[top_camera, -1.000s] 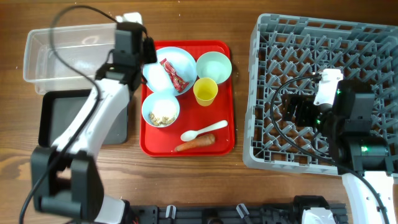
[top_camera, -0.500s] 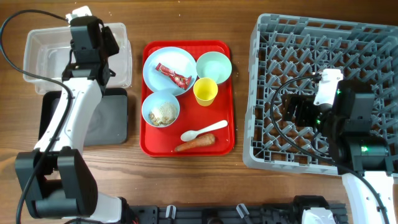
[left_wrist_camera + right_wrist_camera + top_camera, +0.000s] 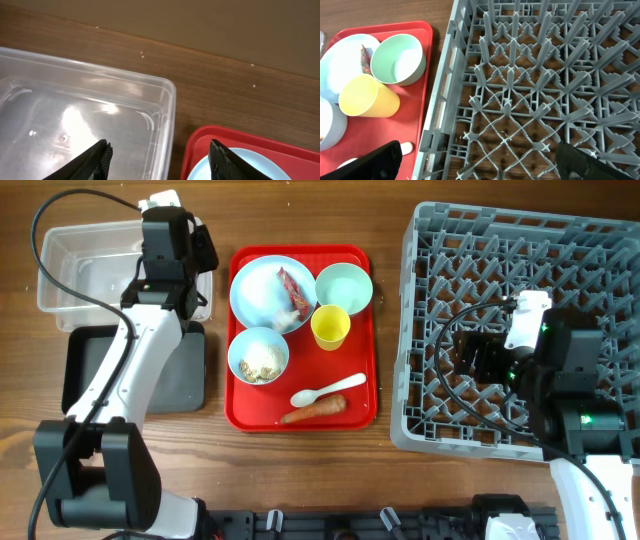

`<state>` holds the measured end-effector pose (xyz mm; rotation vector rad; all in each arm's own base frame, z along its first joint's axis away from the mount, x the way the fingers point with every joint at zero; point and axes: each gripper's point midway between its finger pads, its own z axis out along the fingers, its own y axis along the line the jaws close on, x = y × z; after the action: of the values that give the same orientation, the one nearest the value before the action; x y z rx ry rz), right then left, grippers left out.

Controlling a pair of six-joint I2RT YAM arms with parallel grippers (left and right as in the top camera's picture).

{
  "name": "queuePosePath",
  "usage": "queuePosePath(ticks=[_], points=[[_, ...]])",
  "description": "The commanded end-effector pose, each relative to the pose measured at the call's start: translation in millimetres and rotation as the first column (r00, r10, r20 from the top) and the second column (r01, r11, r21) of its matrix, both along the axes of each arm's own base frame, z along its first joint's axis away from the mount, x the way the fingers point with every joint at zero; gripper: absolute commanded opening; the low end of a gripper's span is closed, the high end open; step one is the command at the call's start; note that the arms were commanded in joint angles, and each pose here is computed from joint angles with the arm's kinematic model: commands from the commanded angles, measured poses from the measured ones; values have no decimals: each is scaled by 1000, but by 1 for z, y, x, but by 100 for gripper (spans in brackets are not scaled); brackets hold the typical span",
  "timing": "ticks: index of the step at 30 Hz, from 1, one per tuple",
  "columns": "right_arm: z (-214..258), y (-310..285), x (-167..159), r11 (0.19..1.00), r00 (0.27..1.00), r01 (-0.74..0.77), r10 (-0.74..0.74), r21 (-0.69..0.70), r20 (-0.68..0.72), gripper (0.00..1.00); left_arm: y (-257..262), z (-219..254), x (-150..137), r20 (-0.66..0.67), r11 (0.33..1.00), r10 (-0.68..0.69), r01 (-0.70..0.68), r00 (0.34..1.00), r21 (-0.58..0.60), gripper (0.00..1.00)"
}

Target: Sort waste into correct bins and load items into the dishwasher rack

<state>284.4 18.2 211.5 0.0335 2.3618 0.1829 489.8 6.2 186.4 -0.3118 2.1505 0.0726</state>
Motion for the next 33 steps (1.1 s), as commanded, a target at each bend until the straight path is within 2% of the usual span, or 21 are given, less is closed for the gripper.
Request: queuePosePath(ticks=[1,6,9,13,16,25,33], points=[[10,1,4,1000,1000,1,-2,19,25,100,-3,5,-2,1,1000,-8,8,1000,-1,64],[10,1,3,1000,1000,2,-2,19,25,100,-46,-9,-8,-49,979,-180,174,982,-108,62],[10,1,4,1000,1000,1,-2,19,25,100,-71,-36,-20,-141,957,-262,239,955,-165,62],[10,2,3,1000,1000,1,-1,19,25,100,-106,-73,-35,-241,915,-374,314,895,-255,61],[10,2,3,1000,1000,1,-1,19,23,100,-127,-97,-44,-296,892,-427,345,854,-291,57],[10,1,3,1000,1000,1,-2,19,22,100,-176,-128,-65,-365,847,-530,455,765,-275,54],[10,1,3,1000,1000,1,-2,19,22,100,-168,-159,-74,-461,875,-483,423,744,-234,55]])
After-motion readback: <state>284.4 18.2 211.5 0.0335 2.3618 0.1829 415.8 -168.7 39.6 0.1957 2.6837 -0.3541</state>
